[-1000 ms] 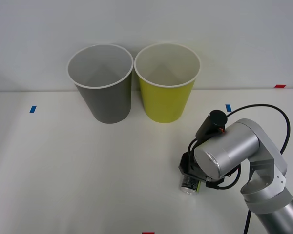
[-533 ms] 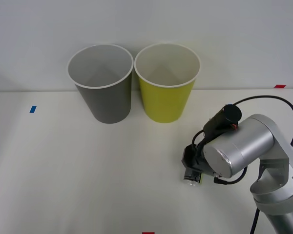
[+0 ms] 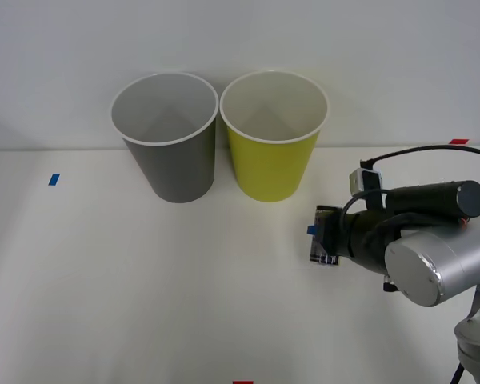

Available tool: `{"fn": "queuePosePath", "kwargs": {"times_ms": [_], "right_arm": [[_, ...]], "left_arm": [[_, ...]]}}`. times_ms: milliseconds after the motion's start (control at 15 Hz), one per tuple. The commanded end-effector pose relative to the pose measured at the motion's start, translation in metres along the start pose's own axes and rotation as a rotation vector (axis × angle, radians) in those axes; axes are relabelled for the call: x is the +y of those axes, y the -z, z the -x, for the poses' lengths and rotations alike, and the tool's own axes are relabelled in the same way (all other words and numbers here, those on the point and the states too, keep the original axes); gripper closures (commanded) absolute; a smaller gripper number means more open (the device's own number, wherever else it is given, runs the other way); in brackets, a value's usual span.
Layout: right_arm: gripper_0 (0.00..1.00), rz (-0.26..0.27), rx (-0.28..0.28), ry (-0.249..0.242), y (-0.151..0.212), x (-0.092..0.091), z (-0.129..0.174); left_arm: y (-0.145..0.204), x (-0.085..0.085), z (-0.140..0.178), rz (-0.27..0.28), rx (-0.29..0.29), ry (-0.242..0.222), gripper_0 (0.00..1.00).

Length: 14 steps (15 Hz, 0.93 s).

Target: Put cans in the gray bin and PET bottles in the light green bin.

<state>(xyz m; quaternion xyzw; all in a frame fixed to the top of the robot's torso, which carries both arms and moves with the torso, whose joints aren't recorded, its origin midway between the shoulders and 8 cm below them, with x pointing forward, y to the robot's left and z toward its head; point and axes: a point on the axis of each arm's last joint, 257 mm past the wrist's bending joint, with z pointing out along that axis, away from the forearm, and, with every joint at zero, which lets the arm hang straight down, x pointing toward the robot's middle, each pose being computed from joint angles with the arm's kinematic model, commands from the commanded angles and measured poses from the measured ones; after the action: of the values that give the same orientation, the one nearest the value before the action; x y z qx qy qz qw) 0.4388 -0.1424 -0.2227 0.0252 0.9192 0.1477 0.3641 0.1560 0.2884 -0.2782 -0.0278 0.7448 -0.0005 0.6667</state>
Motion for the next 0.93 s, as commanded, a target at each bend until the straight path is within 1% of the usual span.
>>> {"fn": "queuePosePath", "kwargs": {"times_ms": [67, 133, 267, 400, 467, 533, 600, 667, 867, 933], "right_arm": [[1.0, 0.053, -0.105, 0.046, 0.011, 0.0, 0.017], [1.0, 0.079, -0.133, 0.051, 0.013, 0.002, 0.022], [1.0, 0.148, -0.208, 0.069, 0.02, 0.007, 0.036], [1.0, 0.179, -0.298, 0.117, 0.027, 0.011, 0.051], [1.0, 0.195, -0.341, 0.131, 0.032, 0.013, 0.059], [1.0, 0.222, -0.374, 0.122, 0.037, 0.016, 0.066], [1.0, 0.249, -0.391, 0.103, 0.04, 0.021, 0.069], [1.0, 0.281, -0.422, 0.085, 0.048, 0.025, 0.074], [1.0, 0.356, -0.492, 0.06, 0.066, 0.038, 0.083], [1.0, 0.379, -0.531, 0.085, 0.074, 0.043, 0.088]], "left_arm": [[0.0, 0.0, 0.0, 0.0, 0.0, 0.0, 0.18], [0.0, 0.0, 0.0, 0.0, 0.0, 0.0, 0.18], [0.0, 0.0, 0.0, 0.0, 0.0, 0.0, 0.18], [0.0, 0.0, 0.0, 0.0, 0.0, 0.0, 0.18], [0.0, 0.0, 0.0, 0.0, 0.0, 0.0, 0.18], [0.0, 0.0, 0.0, 0.0, 0.0, 0.0, 0.18], [0.0, 0.0, 0.0, 0.0, 0.0, 0.0, 0.18], [0.0, 0.0, 0.0, 0.0, 0.0, 0.0, 0.18], [0.0, 0.0, 0.0, 0.0, 0.0, 0.0, 0.18], [0.0, 0.0, 0.0, 0.0, 0.0, 0.0, 0.18]]}}
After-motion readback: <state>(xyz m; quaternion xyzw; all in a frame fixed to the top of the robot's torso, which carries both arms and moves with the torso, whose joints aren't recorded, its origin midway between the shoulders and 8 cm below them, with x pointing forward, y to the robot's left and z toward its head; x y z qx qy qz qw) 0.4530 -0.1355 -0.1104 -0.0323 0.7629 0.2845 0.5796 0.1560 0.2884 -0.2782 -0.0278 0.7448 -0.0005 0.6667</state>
